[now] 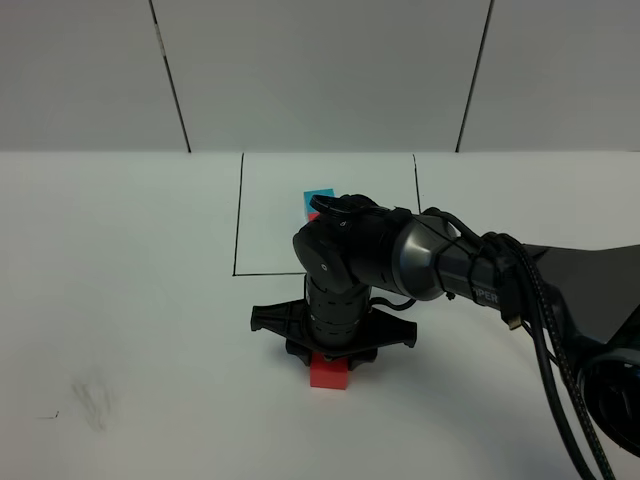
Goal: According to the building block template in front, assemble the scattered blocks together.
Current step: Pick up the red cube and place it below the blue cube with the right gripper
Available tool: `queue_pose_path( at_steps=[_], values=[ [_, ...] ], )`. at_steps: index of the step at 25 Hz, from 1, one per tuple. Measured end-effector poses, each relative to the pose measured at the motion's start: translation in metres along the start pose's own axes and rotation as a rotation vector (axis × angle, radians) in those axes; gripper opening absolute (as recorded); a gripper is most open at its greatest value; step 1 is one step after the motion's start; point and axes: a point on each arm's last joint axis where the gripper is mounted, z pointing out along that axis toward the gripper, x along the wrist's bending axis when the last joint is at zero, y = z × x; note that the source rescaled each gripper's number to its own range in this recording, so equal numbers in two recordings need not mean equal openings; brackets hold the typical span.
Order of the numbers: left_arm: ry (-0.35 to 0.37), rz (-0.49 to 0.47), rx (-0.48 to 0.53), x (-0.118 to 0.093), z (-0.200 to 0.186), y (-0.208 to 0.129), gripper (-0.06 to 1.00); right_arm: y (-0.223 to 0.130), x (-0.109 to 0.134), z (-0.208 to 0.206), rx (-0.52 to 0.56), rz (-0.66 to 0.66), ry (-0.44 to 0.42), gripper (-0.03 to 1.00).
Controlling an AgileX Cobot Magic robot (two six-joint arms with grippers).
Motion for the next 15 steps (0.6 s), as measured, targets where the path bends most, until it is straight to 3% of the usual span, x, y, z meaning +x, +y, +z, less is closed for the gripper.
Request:
queue_pose_path(
  at_steps=[15],
  values=[
    [0.0, 0.0, 0.0, 0.0, 0.0, 0.0, 0.79, 0.0012, 0.0006, 0.0002, -0.009, -0.002, 0.007, 0.2]
  ],
)
